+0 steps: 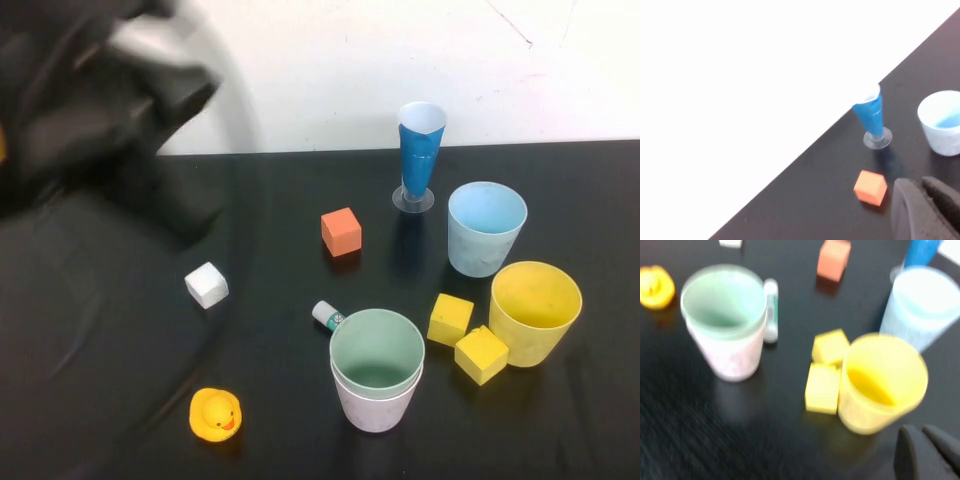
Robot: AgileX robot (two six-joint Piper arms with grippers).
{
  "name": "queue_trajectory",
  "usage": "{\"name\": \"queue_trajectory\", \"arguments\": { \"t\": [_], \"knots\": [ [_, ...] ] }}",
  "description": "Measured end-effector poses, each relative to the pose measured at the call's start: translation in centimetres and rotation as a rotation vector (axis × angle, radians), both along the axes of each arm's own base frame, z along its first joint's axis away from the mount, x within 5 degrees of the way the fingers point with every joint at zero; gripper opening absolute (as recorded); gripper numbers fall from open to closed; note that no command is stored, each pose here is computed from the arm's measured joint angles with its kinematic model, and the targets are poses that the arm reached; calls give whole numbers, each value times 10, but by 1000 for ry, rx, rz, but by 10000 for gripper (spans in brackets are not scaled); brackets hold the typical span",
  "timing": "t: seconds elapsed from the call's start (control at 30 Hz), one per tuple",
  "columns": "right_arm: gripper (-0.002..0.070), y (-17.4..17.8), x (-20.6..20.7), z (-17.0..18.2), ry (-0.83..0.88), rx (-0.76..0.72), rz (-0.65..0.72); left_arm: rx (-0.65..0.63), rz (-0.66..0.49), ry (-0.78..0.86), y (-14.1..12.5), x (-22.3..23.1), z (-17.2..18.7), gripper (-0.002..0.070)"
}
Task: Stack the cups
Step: Pick up the blue cup
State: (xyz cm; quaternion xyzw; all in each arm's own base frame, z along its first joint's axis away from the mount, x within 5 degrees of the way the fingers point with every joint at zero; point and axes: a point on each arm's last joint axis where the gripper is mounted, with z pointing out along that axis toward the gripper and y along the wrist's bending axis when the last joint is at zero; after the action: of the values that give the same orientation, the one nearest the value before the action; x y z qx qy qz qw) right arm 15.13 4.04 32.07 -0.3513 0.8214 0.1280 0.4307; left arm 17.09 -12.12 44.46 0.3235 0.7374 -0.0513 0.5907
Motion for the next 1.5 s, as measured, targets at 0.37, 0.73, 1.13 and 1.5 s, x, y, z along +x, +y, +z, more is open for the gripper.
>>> {"name": "queue_trajectory", "arguments": {
  "t": [0.37,0.73,1.13,1.5],
  "knots": [
    [-3,22,99,22,48,-69,154,-15,20,31,60,-70,-105,2],
    [89,63,205,2,134,-330,176,-35,39,43,78,-90,-155,2],
    [464,78,284,-65,275,-311,94,-14,-40,-44,71,-89,-173,2],
    [71,84,291,-90,341,-286,101,-24,-54,-68,69,-89,-171,1]
  ]
}}
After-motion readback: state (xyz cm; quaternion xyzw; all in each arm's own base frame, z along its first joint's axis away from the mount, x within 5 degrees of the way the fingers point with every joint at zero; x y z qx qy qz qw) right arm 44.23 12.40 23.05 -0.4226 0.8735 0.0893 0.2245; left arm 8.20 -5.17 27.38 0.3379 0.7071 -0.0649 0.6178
